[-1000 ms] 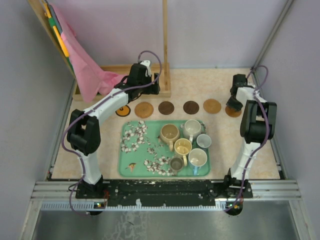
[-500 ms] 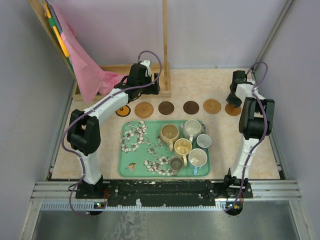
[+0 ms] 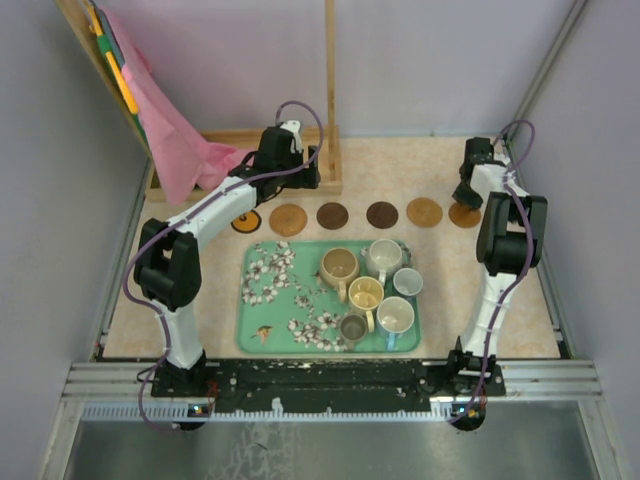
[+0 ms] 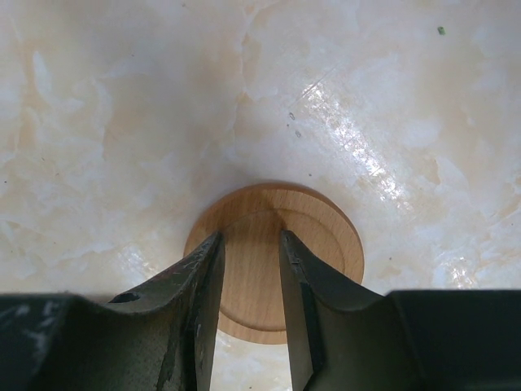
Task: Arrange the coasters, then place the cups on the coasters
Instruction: Move the coaster to the center of the board.
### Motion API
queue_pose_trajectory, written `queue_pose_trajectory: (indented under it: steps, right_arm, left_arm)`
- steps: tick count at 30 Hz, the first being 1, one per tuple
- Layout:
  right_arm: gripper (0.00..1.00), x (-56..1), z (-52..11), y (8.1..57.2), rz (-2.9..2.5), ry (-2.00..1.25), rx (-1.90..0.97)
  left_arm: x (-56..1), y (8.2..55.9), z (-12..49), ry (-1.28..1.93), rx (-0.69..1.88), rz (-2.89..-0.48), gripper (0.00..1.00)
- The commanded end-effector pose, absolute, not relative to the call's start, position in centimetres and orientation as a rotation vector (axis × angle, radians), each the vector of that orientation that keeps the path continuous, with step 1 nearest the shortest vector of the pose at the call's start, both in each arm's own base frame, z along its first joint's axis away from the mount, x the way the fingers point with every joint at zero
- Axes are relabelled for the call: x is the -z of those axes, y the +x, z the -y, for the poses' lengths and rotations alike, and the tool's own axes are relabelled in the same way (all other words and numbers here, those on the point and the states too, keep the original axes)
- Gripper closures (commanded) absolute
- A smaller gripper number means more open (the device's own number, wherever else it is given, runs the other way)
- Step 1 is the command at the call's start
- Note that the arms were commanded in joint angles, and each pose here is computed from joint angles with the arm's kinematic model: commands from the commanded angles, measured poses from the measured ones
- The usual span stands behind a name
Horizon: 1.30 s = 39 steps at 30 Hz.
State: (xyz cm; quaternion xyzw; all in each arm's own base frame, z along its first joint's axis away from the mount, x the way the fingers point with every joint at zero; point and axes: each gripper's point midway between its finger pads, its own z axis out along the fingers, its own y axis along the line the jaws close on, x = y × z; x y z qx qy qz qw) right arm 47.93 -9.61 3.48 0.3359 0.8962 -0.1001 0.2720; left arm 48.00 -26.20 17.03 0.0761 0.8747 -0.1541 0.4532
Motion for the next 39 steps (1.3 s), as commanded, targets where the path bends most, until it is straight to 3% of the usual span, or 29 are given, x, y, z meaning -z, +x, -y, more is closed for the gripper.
queue_pose_trajectory:
  steps: [1,22,32,39]
  right_arm:
    - [0.66,-3.5,10.9,48.3,-2.387,0.929,0.328]
    - [0.66,-4.2,11.8,47.4,-2.356,0.953,0.339]
    - [0.66,-10.6,10.3,49.6,-2.245,0.875,0.274]
    - [0.66,-15.1,7.2,50.1,-2.183,0.791,0.220]
  left_arm:
    - [-19.3,48.1,26.5,0.179,0.419,-2.108,0.14]
    - [-19.2,47.9,26.5,0.185,0.420,-2.108,0.14]
    - [-19.7,48.1,26.4,0.176,0.416,-2.098,0.12]
    - [-19.8,47.7,26.1,0.164,0.423,-2.097,0.06]
